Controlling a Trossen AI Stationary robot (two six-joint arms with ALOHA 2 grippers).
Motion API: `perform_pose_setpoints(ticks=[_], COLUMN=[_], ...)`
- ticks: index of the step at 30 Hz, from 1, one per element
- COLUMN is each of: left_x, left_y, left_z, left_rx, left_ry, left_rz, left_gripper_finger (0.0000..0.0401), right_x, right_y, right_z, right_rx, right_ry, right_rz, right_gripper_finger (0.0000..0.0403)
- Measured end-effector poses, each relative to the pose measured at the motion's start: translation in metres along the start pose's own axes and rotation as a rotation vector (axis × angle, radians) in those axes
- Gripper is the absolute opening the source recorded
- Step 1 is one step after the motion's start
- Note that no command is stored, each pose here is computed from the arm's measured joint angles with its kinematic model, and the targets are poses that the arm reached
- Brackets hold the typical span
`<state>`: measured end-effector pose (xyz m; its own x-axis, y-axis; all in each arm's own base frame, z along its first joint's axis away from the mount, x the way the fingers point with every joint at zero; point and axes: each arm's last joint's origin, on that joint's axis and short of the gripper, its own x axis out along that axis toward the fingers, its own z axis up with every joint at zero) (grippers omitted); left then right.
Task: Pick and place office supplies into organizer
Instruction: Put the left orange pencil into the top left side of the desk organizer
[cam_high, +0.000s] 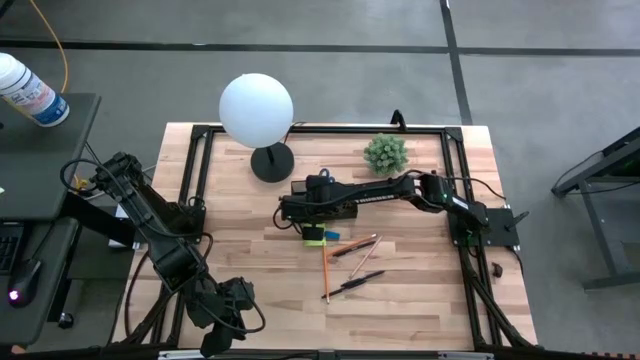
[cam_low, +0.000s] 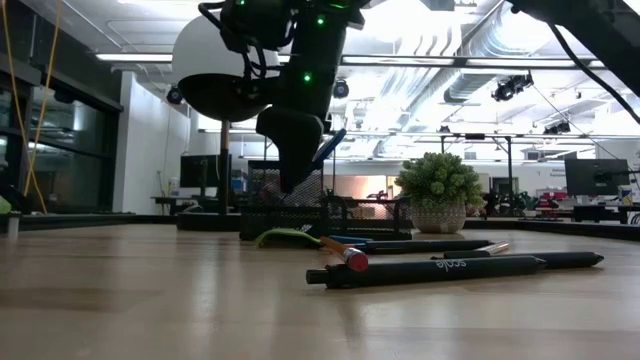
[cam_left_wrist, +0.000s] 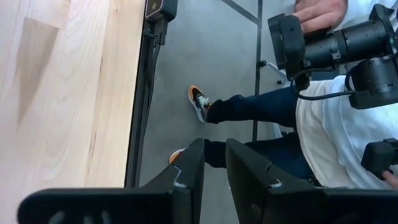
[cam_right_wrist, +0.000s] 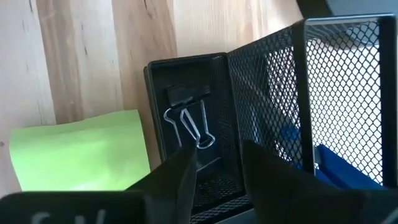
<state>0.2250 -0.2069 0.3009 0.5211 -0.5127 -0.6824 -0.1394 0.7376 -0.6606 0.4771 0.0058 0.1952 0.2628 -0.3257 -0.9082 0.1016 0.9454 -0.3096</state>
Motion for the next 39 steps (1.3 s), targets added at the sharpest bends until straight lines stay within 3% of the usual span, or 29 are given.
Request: perform_pose_setpoints(ticks=[8,15,20,25,33,39], left_x=[0.000,0.000,0.000,0.000,0.000,0.000], left_y=[0.001,0.001,0.001,0.002,0.003,0.005], left_z=[0.000,0.001,0.001,0.002,0.003,0.000], left_rx=[0.024,0.049,0.051,0.064,0.078,0.081], left_ry=[-0.014,-0.035,-0.038,-0.069,-0.096,-0.078], left_rz=[0.017,0.028,0.029,0.047,0.070,0.095], left_gripper_finger=[0.0056,0.0056,0.0056,0.0056,0.0056,0.0056], right_x=[-0.014,-0.050,-0.078,-0.093,-0.109,-0.106], right_y=[0.019,0.052,0.080,0.107,0.143,0.142], right_z=[-0.007,-0.019,-0.032,-0.049,-0.062,-0.056], right_rx=[-0.030,-0.070,-0.020,0.102,0.340,0.655], right_ry=[0.066,0.158,0.222,0.280,0.231,0.251], right_rz=[0.005,0.009,0.027,-0.009,-0.021,0.024], right_gripper_finger=[0.0104,0.0087,0.0083,0.0083,0.0083,0.0083])
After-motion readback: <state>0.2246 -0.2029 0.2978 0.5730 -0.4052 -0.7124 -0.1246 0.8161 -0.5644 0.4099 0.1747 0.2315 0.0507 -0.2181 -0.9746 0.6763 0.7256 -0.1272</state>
